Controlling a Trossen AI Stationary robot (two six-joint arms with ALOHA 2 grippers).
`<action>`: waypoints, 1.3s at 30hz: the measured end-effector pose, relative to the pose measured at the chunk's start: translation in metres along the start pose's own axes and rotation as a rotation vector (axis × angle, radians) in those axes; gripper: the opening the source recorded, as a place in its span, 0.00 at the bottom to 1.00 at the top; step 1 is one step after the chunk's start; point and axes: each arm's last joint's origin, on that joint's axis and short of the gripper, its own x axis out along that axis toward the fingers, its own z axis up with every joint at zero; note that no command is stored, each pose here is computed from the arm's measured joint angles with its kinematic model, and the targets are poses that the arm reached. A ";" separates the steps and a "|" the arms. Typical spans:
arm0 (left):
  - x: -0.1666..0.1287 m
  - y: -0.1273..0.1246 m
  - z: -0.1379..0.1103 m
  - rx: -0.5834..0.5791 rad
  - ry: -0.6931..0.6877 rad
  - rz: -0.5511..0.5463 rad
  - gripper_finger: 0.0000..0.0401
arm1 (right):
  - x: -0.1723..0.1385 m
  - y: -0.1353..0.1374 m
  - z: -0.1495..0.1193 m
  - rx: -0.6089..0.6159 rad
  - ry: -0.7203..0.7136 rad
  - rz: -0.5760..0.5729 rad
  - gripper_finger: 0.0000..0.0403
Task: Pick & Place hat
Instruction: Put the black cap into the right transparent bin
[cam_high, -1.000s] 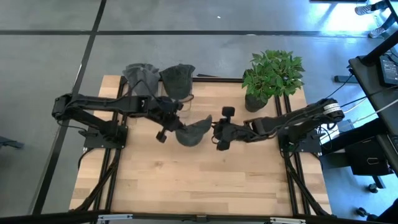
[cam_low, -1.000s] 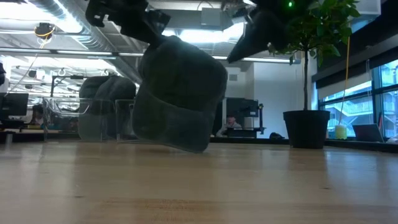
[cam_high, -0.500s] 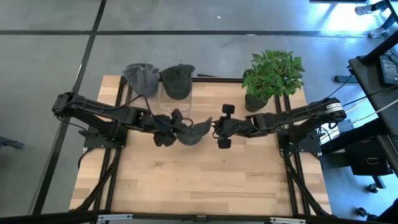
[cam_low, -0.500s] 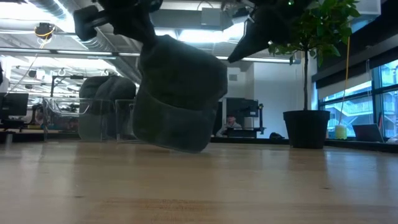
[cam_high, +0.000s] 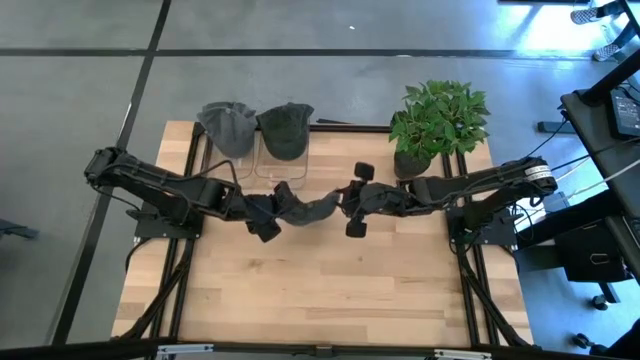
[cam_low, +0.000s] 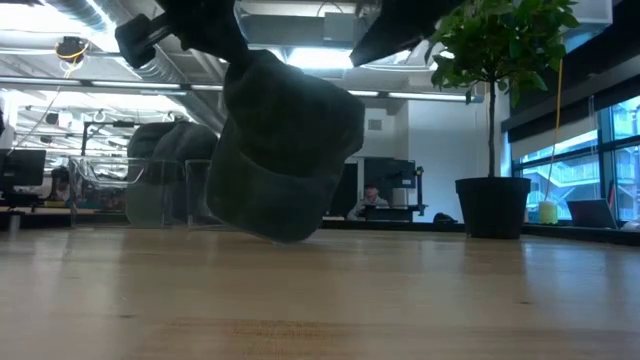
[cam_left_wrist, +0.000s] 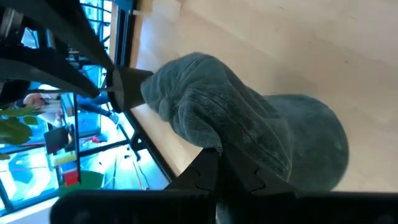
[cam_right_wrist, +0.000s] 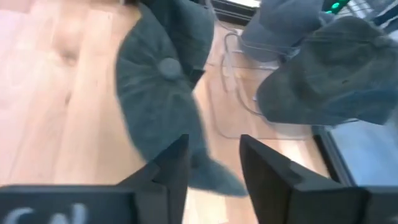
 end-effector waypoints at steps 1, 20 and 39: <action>0.000 0.000 0.000 0.001 0.001 0.001 0.01 | 0.000 0.000 0.000 0.006 -0.001 0.009 0.37; -0.007 -0.007 0.013 0.036 -0.049 -0.005 0.01 | 0.012 -0.007 -0.020 -0.275 0.127 0.136 0.51; -0.009 -0.004 0.019 0.022 -0.075 0.049 0.01 | 0.028 -0.011 -0.018 -0.180 0.038 0.380 0.51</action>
